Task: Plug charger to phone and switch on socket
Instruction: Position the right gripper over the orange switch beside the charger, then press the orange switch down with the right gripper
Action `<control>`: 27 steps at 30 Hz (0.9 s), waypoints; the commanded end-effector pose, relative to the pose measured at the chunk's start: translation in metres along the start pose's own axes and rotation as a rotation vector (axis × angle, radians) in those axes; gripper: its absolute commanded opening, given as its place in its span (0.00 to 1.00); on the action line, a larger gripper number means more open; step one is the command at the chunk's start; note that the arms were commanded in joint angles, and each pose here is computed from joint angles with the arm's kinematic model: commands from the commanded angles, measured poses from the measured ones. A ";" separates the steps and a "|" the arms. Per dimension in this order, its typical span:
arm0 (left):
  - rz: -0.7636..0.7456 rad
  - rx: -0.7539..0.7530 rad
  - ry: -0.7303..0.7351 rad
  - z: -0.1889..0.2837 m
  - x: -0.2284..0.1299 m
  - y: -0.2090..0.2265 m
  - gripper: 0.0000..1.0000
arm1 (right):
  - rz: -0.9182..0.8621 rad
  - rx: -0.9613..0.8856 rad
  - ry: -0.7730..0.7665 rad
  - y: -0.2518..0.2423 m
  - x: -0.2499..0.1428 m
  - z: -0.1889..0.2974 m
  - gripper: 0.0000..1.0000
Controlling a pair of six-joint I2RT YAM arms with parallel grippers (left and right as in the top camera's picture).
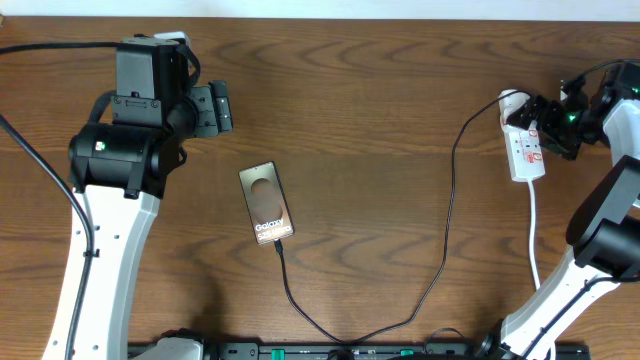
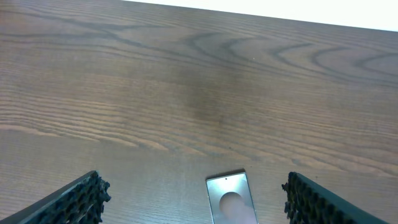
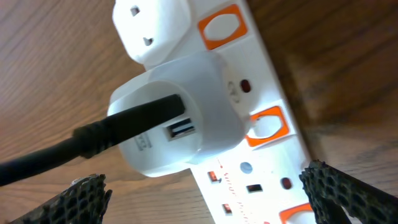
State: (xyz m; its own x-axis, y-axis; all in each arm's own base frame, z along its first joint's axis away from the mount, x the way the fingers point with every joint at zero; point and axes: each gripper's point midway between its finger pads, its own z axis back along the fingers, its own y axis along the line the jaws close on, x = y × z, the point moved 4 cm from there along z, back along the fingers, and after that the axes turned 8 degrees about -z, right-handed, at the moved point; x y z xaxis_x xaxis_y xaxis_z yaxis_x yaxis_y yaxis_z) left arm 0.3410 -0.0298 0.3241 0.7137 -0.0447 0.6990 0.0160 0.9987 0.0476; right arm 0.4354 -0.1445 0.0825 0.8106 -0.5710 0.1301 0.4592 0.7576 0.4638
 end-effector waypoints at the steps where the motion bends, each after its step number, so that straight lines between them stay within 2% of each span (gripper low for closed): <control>1: -0.016 0.019 -0.011 0.003 0.003 0.003 0.89 | 0.039 -0.010 -0.019 0.001 0.008 -0.002 0.99; 10: -0.016 0.019 -0.011 0.003 0.003 0.003 0.89 | 0.143 0.062 -0.036 0.019 0.011 -0.006 0.99; 27: -0.016 0.019 -0.011 0.003 0.003 0.003 0.89 | 0.164 0.073 -0.014 0.031 0.005 -0.014 0.99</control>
State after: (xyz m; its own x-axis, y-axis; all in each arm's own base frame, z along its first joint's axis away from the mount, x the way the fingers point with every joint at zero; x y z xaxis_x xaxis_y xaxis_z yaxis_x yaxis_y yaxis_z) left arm 0.3410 -0.0298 0.3241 0.7137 -0.0447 0.6990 0.0160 0.9987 0.0476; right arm 0.4518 -0.1244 0.0868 0.8572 -0.4698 0.2109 0.3250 0.8112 0.4861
